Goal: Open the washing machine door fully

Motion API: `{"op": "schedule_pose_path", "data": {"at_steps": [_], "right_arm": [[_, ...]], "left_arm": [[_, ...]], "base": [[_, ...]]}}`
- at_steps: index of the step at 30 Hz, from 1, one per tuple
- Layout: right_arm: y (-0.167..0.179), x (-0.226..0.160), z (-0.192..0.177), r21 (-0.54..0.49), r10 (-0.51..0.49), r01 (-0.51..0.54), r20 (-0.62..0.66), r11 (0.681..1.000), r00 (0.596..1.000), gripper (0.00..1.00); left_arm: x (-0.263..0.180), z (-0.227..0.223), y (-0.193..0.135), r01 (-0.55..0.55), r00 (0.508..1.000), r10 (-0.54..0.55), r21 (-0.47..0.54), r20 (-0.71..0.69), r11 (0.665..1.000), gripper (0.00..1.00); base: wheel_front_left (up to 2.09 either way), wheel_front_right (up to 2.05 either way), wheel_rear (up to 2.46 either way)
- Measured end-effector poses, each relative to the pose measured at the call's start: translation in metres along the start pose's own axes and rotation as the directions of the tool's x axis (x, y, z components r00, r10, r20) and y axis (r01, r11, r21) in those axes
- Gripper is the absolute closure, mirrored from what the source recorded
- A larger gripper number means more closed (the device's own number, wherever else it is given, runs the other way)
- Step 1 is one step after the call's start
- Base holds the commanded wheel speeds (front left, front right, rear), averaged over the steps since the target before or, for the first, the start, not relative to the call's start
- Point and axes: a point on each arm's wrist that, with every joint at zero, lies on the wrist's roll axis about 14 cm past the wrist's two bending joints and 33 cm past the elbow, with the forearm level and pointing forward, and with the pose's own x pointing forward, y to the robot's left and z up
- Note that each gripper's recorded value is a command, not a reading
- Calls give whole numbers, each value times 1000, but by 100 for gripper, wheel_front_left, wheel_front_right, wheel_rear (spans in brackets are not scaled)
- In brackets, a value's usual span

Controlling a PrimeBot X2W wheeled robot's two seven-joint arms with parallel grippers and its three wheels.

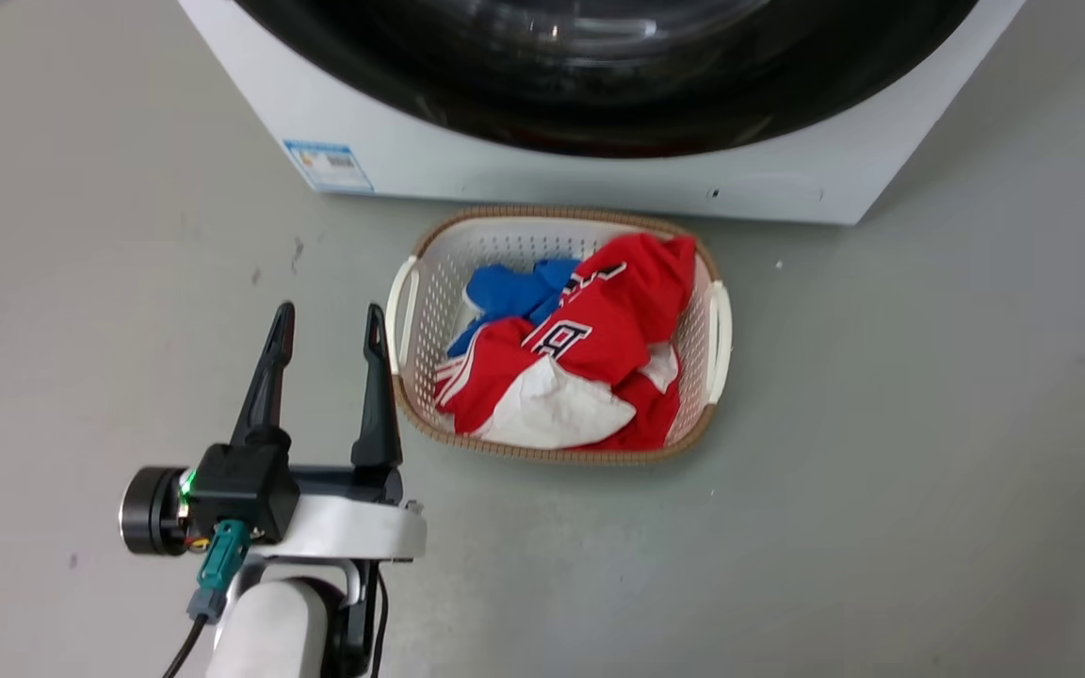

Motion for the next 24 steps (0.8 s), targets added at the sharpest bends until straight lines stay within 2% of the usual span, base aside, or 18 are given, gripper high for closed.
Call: {"op": "schedule_pose_path", "data": {"at_steps": [6,9,17,24], "right_arm": [[-14,50,-27,-80,-14,3,-133,997,991,100],[-23,71,-49,-144,-38,4,-230,990,972,100],[-50,98,-115,-254,-115,-6,-458,967,881,100],[-63,102,-149,-306,-162,-21,-559,952,813,100]], "left_arm": [[16,-20,1,-3,999,3,3,-33,1000,0],[21,-28,3,-7,999,7,1,-47,1000,0],[25,-47,9,-32,996,32,5,-88,999,0],[26,-52,13,-47,994,47,5,-101,999,0]], "base": [[0,0,0],[0,0,0],[0,0,0],[0,0,0]]}}
